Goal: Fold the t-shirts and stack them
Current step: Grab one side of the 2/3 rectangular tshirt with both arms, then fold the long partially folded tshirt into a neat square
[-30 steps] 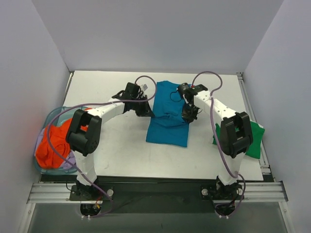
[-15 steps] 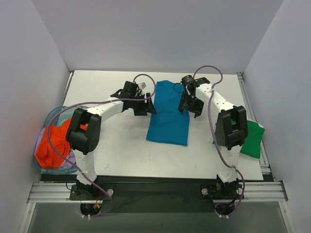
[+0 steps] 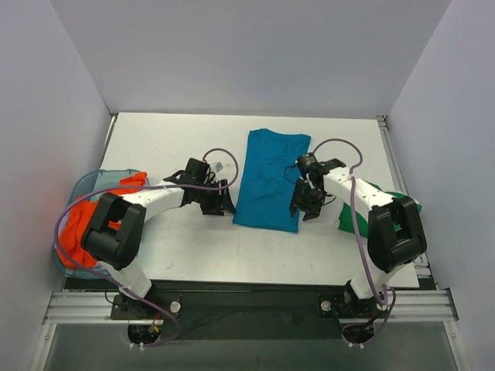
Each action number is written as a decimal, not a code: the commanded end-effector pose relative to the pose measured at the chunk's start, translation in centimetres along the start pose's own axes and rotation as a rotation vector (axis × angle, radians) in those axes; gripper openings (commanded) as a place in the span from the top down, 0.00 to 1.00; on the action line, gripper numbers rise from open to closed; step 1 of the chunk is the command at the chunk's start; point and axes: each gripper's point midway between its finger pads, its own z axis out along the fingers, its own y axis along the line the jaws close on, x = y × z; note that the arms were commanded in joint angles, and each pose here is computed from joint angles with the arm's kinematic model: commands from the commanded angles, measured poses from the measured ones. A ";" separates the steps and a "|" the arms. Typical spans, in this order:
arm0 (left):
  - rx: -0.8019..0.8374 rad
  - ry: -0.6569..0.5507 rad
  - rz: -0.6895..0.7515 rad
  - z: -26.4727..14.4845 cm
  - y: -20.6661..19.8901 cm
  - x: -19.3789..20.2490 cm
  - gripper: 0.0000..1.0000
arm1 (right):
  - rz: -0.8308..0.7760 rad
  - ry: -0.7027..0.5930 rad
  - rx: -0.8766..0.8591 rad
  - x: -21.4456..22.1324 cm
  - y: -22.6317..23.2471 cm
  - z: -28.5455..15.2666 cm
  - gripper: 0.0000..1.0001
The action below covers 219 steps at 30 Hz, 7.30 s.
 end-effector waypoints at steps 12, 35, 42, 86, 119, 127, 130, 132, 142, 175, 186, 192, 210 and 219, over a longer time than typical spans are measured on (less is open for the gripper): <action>0.019 -0.018 0.040 -1.0 -0.8 2.0 0.37 | 0.025 0.083 -0.020 5.0 -0.8 2.8 0.66; -0.011 0.015 0.053 0.8 -1.3 2.3 0.46 | 0.021 0.136 0.062 6.5 -2.6 4.9 0.78; -0.008 0.033 0.056 1.9 -1.3 2.1 0.49 | 0.029 0.136 0.059 6.4 -2.4 4.9 0.80; -0.051 0.145 0.089 -2.7 -1.5 7.9 1.00 | -0.073 0.165 0.095 10.8 -2.5 0.1 1.00; 0.089 0.101 -0.053 -18.3 -7.3 15.4 1.00 | -0.082 0.017 -0.010 17.5 -2.1 -11.3 1.00; 0.104 0.016 -0.010 -16.3 -9.4 10.7 1.00 | -0.064 -0.027 0.005 12.6 -0.9 -11.6 1.00; 0.126 -0.015 -0.006 -15.7 -10.2 8.5 1.00 | -0.069 -0.039 0.009 10.6 -0.3 -11.8 1.00; 0.142 -0.040 -0.011 -15.4 -10.7 6.7 1.00 | -0.083 -0.059 0.032 9.4 -0.1 -11.6 1.00; 0.171 -0.059 -0.048 -13.8 -9.7 2.1 1.00 | -0.098 -0.077 0.032 3.6 1.9 -11.8 1.00; 0.032 -0.169 -0.200 -5.5 0.6 -12.0 0.71 | -0.090 -0.008 -0.019 -12.4 8.9 -2.3 1.00; 0.060 -0.299 -0.150 -6.0 -0.6 -17.5 0.33 | -0.101 -0.120 -0.246 -15.8 10.6 -4.5 0.25; 0.066 -0.215 -0.148 -5.3 0.5 -11.7 0.33 | -0.187 -0.043 -0.296 -10.6 8.0 -2.9 0.19; 0.043 -0.046 -0.129 -1.4 1.3 -4.8 0.34 | -0.241 0.079 -0.402 -4.8 5.3 1.4 0.09; 0.023 -0.001 -0.134 0.0 1.9 -4.2 0.45 | -0.256 0.136 -0.395 -4.0 4.5 3.3 0.09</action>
